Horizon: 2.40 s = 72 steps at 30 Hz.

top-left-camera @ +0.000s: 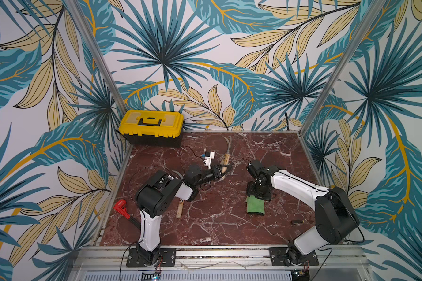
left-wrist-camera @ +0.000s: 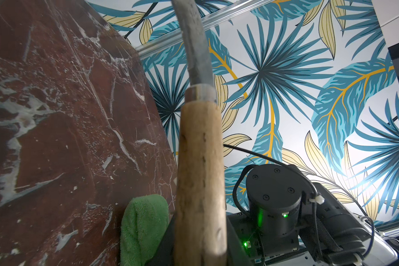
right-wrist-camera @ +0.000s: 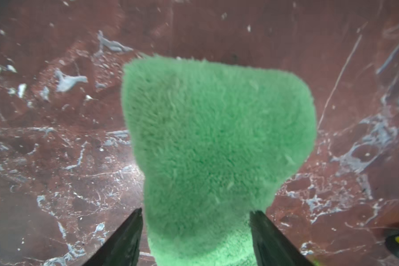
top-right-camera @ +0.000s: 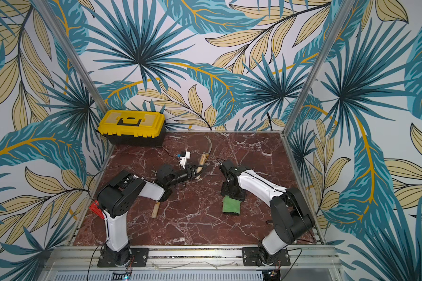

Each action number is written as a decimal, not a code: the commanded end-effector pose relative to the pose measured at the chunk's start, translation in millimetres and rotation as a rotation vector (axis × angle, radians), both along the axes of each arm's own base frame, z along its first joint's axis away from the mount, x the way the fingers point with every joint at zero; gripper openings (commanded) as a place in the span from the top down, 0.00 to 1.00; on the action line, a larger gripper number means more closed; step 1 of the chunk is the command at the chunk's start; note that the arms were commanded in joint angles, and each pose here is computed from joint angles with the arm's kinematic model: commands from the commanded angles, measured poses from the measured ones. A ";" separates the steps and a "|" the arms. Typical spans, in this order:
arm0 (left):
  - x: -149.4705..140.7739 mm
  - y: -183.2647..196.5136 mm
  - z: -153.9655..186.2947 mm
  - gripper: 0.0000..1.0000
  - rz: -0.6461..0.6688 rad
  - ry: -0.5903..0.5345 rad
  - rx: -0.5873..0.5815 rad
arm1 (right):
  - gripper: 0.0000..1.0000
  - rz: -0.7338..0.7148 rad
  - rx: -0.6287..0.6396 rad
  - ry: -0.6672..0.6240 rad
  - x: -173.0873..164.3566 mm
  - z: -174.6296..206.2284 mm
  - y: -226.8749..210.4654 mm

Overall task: Wipe small sickles with rags
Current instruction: Pick up the rag from the center of the board, then wipe the small sickle.

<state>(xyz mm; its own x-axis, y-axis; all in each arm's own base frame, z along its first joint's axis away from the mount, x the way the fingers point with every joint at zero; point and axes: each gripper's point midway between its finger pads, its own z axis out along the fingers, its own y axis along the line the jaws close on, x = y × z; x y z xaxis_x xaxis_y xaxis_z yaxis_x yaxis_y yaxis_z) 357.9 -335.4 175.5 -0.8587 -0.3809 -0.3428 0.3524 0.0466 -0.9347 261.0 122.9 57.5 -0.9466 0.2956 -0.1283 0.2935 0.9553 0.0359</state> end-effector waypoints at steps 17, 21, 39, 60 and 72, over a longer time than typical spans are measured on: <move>7.2 15.2 6.9 1.00 0.008 -0.039 -0.031 | 0.12 -0.040 -0.065 0.083 2.7 -17.6 -3.1; 9.8 19.7 8.9 1.00 0.013 -0.041 -0.036 | 0.12 -0.026 -0.076 0.110 8.2 -27.7 0.3; 12.9 31.2 10.4 1.00 0.017 -0.032 -0.040 | 0.82 0.227 -0.098 0.130 30.1 -22.0 0.7; -32.4 24.0 19.7 1.00 -0.173 0.019 -0.045 | 0.92 0.725 -0.093 -0.309 102.4 78.3 37.0; -56.4 -2.5 11.0 1.00 -0.237 0.042 -0.038 | 0.93 0.750 -0.018 -0.358 118.5 93.8 58.1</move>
<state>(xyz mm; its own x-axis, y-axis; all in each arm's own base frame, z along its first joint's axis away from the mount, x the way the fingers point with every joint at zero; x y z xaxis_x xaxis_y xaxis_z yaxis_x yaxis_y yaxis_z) 308.6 -333.4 180.2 -0.9454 -0.1901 -0.2646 0.2779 -0.0462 -0.9595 376.1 173.1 151.0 -0.8021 -0.3932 -0.4495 -0.4225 0.9055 -0.0382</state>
